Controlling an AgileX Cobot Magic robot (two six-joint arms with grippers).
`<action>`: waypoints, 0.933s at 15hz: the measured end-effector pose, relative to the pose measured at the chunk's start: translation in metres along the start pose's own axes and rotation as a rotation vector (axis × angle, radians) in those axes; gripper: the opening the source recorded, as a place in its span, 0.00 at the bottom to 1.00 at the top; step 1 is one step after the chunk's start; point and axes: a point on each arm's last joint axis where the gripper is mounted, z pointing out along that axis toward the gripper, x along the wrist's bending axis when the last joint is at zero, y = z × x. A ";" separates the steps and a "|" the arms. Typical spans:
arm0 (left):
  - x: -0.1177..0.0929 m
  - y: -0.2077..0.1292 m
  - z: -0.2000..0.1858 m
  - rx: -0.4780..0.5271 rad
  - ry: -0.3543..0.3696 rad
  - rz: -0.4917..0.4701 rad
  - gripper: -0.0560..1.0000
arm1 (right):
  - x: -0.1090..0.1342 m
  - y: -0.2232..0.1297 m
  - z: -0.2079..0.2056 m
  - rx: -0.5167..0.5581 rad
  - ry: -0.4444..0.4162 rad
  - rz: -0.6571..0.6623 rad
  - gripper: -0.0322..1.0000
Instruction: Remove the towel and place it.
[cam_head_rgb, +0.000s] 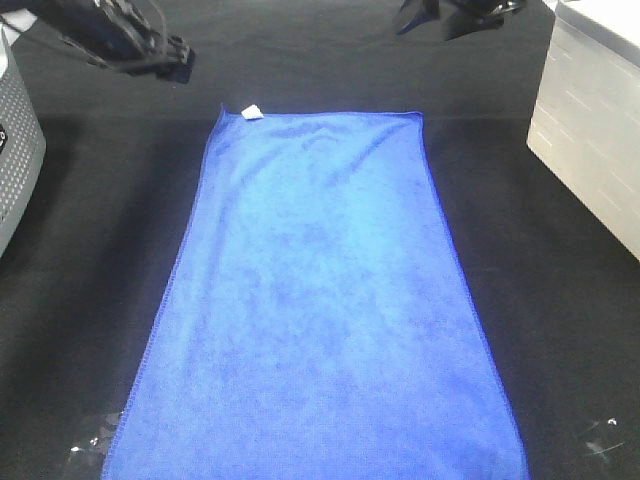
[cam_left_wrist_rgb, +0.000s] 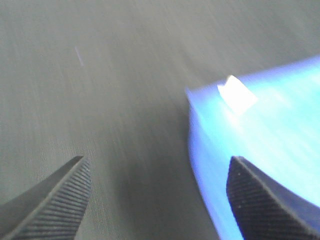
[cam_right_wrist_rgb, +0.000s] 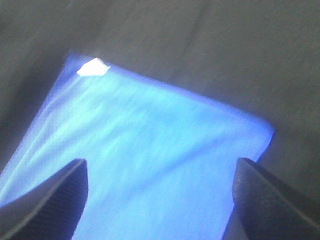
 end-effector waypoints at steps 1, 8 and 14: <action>-0.003 0.005 -0.022 0.063 -0.018 -0.025 0.73 | 0.008 0.001 -0.017 0.055 0.001 -0.003 0.77; 0.000 0.012 -0.119 0.363 0.070 -0.176 0.73 | 0.041 0.023 -0.119 0.040 -0.161 0.139 0.77; 0.026 0.016 -0.141 0.332 0.127 -0.215 0.73 | 0.056 0.019 -0.177 0.007 -0.310 0.069 0.77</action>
